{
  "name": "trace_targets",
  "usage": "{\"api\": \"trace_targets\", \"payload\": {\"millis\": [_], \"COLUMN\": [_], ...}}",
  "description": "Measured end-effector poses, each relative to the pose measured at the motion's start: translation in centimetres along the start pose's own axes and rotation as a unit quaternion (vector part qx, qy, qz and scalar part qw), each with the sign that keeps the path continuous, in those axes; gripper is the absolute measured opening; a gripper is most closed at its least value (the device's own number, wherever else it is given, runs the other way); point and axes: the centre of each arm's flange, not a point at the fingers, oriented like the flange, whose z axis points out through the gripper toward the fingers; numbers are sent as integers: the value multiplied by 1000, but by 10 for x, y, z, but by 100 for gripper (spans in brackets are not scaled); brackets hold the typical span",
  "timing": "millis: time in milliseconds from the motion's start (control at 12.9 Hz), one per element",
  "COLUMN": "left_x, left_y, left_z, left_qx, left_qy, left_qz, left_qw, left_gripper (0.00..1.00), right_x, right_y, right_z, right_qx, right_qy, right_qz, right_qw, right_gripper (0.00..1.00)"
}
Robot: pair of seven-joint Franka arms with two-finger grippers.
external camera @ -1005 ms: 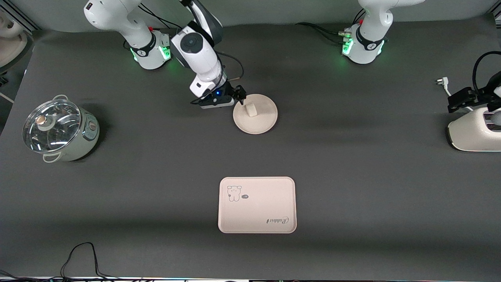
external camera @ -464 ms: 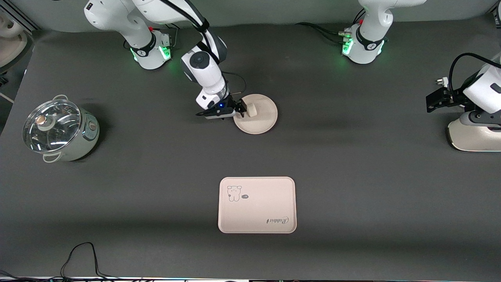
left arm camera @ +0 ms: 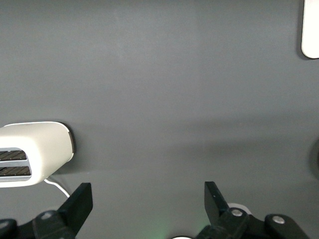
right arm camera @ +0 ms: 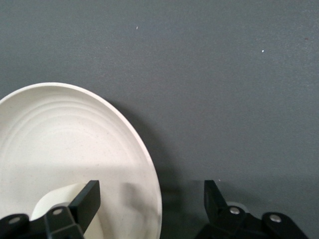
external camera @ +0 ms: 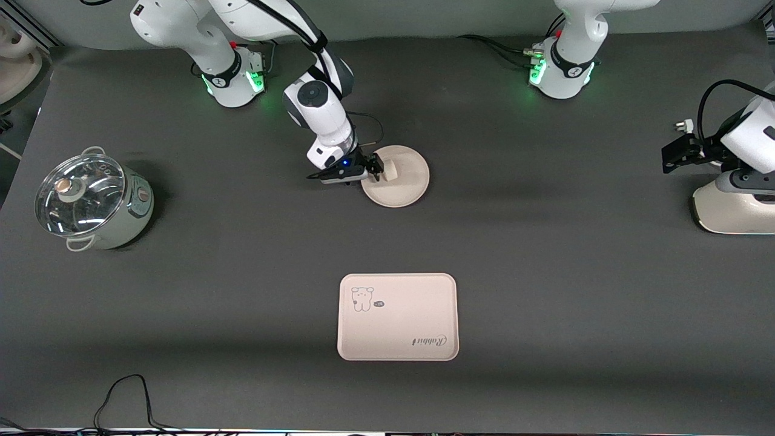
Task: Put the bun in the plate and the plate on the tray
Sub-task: 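Close the right gripper on the plate rim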
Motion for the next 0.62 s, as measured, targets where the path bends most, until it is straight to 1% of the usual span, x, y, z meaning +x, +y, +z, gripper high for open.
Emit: {"api": "trace_targets", "payload": {"millis": [77, 155, 232, 464, 541, 618], "left_x": [1, 1, 1, 1, 1, 1], "left_y": [0, -1, 0, 1, 1, 1], "left_z": [0, 0, 0, 1, 1, 1], "left_qx": [0, 0, 0, 0, 0, 0], "left_qy": [2, 4, 5, 5, 5, 5], "left_qz": [0, 0, 0, 1, 1, 1], "left_qw": [1000, 1000, 1000, 1000, 1000, 1000], "left_gripper": [100, 100, 100, 100, 100, 100], "right_x": [0, 1, 1, 1, 1, 1], "right_y": [-1, -1, -1, -2, -2, -2], "right_z": [-1, -1, -1, -2, -2, -2], "right_qx": [1, 1, 2, 2, 1, 0], "right_qy": [1, 1, 1, 1, 0, -1], "right_qz": [0, 0, 0, 0, 0, 0], "right_qw": [1000, 1000, 1000, 1000, 1000, 1000], "right_gripper": [85, 72, 62, 24, 17, 16]}}
